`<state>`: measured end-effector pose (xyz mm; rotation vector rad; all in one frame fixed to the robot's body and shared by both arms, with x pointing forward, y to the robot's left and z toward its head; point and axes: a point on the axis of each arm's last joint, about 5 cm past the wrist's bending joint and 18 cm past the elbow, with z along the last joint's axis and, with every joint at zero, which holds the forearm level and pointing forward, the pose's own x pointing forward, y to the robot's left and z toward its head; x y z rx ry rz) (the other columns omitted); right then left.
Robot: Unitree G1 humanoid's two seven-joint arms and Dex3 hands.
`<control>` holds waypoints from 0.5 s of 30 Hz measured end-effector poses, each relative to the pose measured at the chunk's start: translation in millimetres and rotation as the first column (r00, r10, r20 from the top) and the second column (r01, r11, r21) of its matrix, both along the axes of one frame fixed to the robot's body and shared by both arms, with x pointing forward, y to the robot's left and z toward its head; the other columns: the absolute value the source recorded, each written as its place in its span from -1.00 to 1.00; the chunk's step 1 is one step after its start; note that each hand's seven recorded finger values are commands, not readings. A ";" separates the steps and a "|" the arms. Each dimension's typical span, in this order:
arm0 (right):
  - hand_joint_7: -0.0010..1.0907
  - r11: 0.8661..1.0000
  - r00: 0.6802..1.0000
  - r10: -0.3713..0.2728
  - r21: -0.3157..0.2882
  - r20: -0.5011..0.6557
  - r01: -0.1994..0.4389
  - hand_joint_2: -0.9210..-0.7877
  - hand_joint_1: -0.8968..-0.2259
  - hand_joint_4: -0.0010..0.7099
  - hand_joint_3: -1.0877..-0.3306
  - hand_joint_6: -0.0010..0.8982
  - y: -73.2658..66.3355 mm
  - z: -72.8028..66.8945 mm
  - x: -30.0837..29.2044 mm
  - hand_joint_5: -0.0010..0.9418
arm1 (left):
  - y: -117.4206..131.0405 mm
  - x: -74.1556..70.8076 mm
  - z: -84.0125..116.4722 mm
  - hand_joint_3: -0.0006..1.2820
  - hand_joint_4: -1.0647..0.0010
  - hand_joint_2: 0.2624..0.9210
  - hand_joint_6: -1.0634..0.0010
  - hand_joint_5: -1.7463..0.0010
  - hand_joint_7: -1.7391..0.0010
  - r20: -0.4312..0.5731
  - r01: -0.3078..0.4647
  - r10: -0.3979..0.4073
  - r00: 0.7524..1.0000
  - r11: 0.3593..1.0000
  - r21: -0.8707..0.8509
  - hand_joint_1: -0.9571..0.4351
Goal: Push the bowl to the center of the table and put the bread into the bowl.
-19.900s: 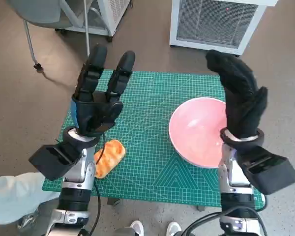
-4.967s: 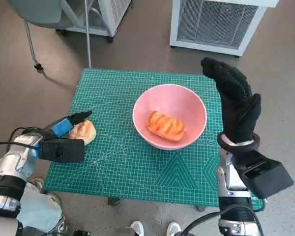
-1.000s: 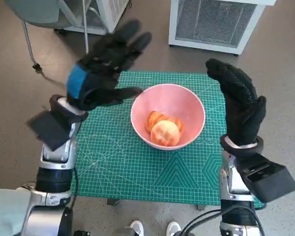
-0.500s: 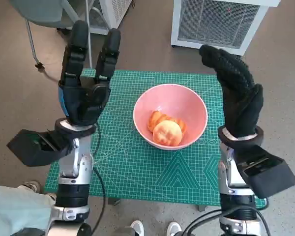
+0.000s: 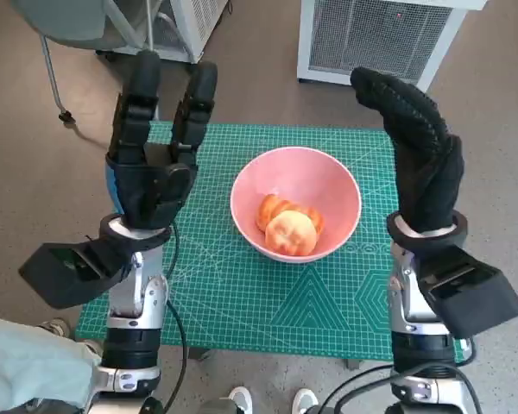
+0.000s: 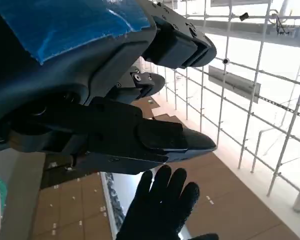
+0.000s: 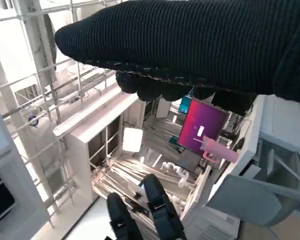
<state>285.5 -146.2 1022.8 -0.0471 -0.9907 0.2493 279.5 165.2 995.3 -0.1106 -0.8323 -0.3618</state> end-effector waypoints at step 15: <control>0.28 1.000 1.000 0.004 -0.006 0.007 -0.004 -1.00 0.11 -0.15 -0.17 -1.00 0.7 2.1 2.7 -0.89 | -2.6 -0.3 -0.6 -0.76 0.40 1.00 0.18 1.00 0.98 0.000 -0.013 0.013 1.000 1.000 -0.002 0.02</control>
